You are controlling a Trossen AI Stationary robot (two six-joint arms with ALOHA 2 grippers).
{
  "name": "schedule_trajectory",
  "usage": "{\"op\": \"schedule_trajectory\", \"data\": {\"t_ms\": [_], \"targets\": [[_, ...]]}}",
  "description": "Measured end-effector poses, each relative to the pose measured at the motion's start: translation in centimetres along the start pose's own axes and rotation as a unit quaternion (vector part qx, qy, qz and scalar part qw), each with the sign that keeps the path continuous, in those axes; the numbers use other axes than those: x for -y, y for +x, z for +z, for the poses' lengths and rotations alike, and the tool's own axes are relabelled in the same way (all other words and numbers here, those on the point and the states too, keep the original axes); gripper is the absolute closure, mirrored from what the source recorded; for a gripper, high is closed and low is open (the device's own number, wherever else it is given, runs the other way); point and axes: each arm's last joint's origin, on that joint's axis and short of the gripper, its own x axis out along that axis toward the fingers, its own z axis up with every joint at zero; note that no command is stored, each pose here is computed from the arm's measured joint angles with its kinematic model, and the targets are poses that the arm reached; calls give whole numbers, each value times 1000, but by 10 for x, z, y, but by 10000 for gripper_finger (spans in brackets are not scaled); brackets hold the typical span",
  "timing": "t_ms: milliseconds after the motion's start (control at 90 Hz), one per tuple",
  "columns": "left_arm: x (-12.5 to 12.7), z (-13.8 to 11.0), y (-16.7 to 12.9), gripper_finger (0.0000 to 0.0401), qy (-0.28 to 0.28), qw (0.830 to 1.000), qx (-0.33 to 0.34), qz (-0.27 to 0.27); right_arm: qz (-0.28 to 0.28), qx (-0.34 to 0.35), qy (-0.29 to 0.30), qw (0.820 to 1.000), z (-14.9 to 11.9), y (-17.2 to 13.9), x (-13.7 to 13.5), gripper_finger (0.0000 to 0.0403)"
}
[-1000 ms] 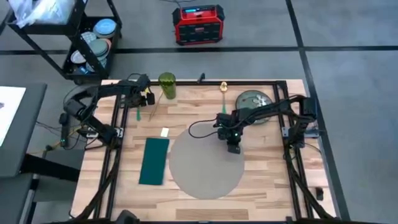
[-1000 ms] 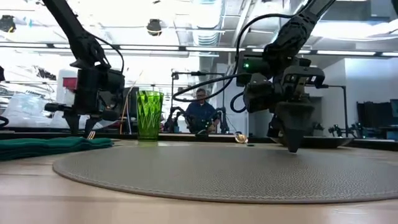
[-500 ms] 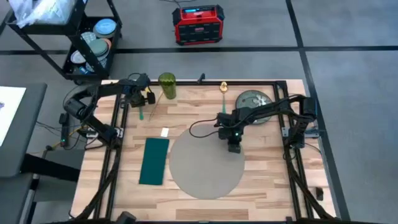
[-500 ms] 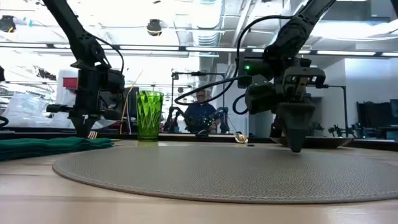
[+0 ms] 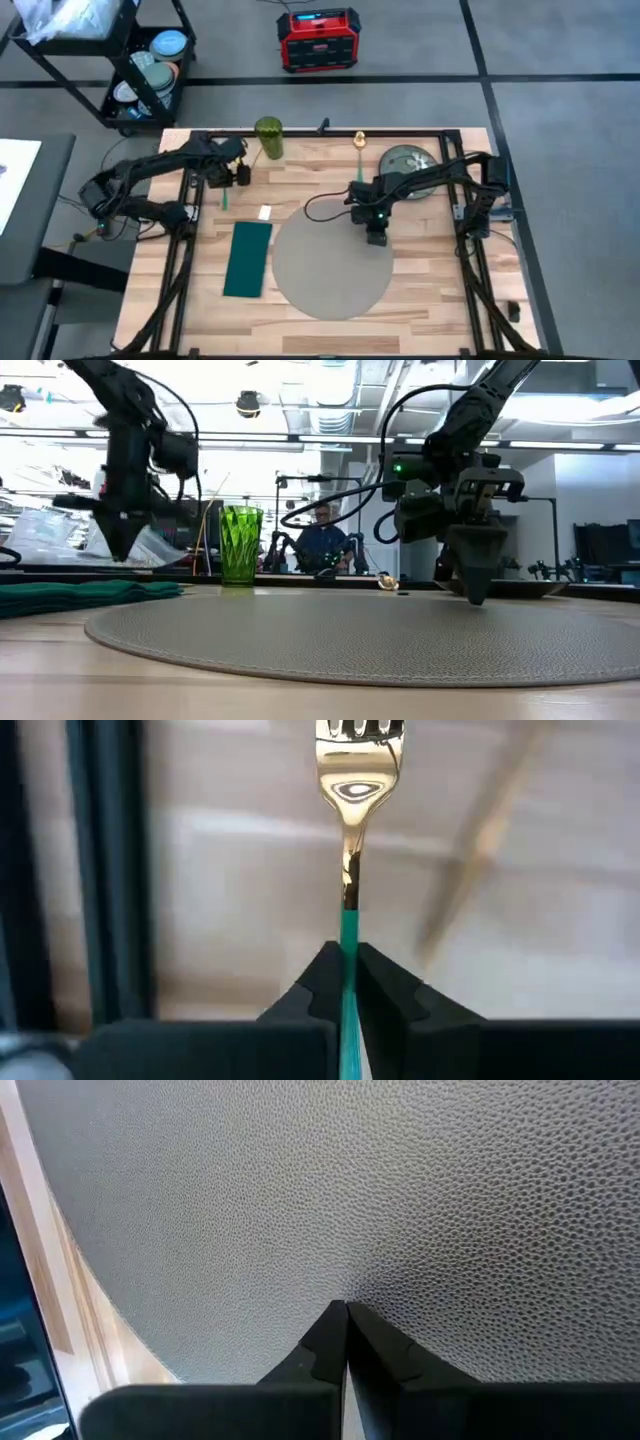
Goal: Set table place
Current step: Put the fork on the green napkin
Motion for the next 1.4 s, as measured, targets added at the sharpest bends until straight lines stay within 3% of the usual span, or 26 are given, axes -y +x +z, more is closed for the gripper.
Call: {"op": "schedule_trajectory", "data": {"t_ms": [400, 544, 678, 889, 1078, 1400], "targets": [[21, -104, -35, 401, 46, 994, -51, -89, 3, -8, -9, 1000, 0, 6, -10, 403], [24, -141, -41, 401, 27, 989, -80, -124, 4, -10, -6, 1000, 0, 8, -13, 403], [23, -172, -42, 401, 4, 987, -96, -132, 4, -12, -5, 1000, 0, 9, -16, 403], [27, -213, -28, 401, 22, 987, -120, -108, 4, -10, -1, 1000, 0, 9, -15, 403], [33, -222, -13, 401, 13, 992, -99, -75, 4, -10, -1, 1000, 0, 9, -16, 403], [41, -202, -7, 401, 59, 994, -74, -59, 5, -11, 2, 1000, 0, 9, -16, 403]]}}
